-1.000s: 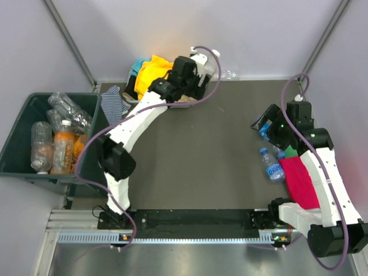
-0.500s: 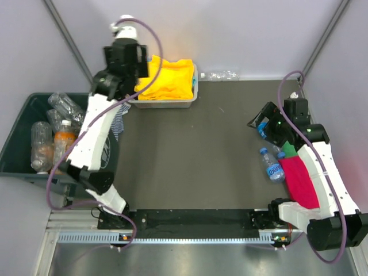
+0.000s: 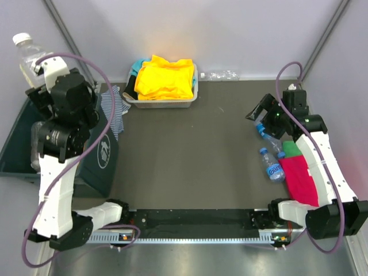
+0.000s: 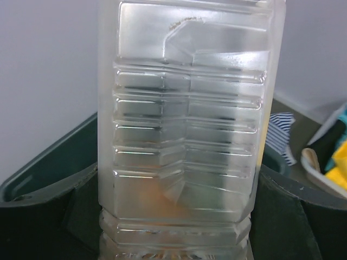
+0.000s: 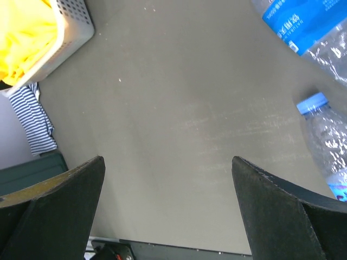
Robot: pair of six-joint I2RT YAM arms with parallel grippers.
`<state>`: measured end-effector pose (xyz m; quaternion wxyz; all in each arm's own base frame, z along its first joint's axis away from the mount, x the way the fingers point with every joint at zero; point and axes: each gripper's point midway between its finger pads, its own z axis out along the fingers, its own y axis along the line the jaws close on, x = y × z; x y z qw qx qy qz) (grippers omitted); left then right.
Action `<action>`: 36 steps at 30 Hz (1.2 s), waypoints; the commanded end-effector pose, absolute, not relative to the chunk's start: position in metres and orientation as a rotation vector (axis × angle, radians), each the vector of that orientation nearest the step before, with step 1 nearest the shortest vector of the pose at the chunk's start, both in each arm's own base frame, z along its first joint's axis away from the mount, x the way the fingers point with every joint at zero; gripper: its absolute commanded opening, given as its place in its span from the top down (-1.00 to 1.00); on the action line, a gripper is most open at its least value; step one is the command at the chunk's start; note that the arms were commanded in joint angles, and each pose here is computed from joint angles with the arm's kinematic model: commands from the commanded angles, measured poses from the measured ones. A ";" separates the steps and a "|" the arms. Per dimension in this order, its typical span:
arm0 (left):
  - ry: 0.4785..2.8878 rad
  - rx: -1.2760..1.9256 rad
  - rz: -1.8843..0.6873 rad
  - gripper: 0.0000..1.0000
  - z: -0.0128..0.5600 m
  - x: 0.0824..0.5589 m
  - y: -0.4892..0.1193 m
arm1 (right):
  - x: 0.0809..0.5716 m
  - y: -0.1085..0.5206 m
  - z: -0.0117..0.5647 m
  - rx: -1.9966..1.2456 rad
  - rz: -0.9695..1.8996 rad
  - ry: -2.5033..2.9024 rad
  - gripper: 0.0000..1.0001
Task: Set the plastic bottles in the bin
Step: Place the plastic bottle in the trash bin, then pick up the plastic bottle at the center of the board.
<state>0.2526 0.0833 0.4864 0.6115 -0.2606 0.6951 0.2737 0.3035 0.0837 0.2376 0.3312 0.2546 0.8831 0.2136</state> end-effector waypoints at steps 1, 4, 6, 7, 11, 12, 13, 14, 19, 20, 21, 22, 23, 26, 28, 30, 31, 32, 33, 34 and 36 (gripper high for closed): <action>1.567 -0.707 0.788 -0.07 0.469 0.210 0.109 | 0.320 0.084 0.267 0.610 0.585 2.229 -0.98; 1.564 -0.719 0.794 -0.29 0.459 0.194 0.114 | 0.323 0.084 0.269 0.599 0.583 2.235 -0.98; 1.568 -0.730 0.813 -0.81 0.455 0.186 0.118 | 0.324 0.084 0.268 0.595 0.579 2.240 -0.97; 1.560 -0.743 0.812 -0.97 0.458 0.182 0.119 | 0.324 0.084 0.267 0.594 0.578 2.245 -0.97; 1.537 -0.759 0.811 -0.98 0.470 0.173 0.122 | 0.325 0.086 0.266 0.592 0.584 2.253 -0.97; 1.541 -0.751 0.805 -0.98 0.473 0.176 0.121 | 0.325 0.086 0.266 0.591 0.586 2.252 -0.98; 1.541 -0.738 0.806 -0.98 0.477 0.177 0.121 | 0.325 0.087 0.266 0.589 0.587 2.253 -0.97; 1.541 -0.733 0.803 -0.98 0.481 0.178 0.120 | 0.325 0.085 0.267 0.593 0.583 2.249 -0.97; 1.568 -0.672 0.749 -0.98 0.502 0.199 0.110 | 0.325 0.081 0.268 0.604 0.556 2.240 -0.98; 1.578 -0.648 0.718 -0.98 0.504 0.205 0.105 | 0.325 0.078 0.267 0.612 0.540 2.237 -0.97; 1.606 -0.581 0.633 -0.98 0.504 0.221 0.092 | 0.324 0.078 0.265 0.610 0.533 2.243 -0.97; 1.627 -0.537 0.589 -0.98 0.503 0.230 0.084 | 0.323 0.077 0.264 0.614 0.525 2.244 -0.97; 1.647 -0.490 0.538 -0.98 0.502 0.239 0.075 | 0.323 0.076 0.262 0.617 0.517 2.249 -0.98; 1.748 -0.294 0.323 -0.98 0.487 0.276 0.029 | 0.320 0.073 0.255 0.629 0.492 2.260 -0.98; 1.822 -0.161 0.145 -0.98 0.471 0.299 -0.010 | 0.318 0.070 0.251 0.642 0.472 2.272 -0.98; 1.864 -0.107 0.026 -0.98 0.458 0.318 -0.036 | 0.316 0.067 0.249 0.647 0.449 2.273 -0.97; 1.876 -0.077 -0.036 -0.98 0.453 0.323 -0.049 | 0.314 0.065 0.247 0.654 0.435 2.281 -0.97; 1.919 -0.015 -0.137 -0.98 0.437 0.330 -0.070 | 0.312 0.061 0.246 0.659 0.409 2.280 -0.98; 1.911 0.002 -0.217 -0.98 0.435 0.339 -0.086 | 0.310 0.059 0.245 0.665 0.395 2.281 -0.97; 1.918 0.024 -0.271 -0.98 0.430 0.343 -0.098 | 0.308 0.057 0.243 0.672 0.377 2.287 -0.98; 1.954 0.077 -0.372 -0.98 0.412 0.348 -0.128 | 0.302 0.050 0.238 0.683 0.328 2.297 -0.97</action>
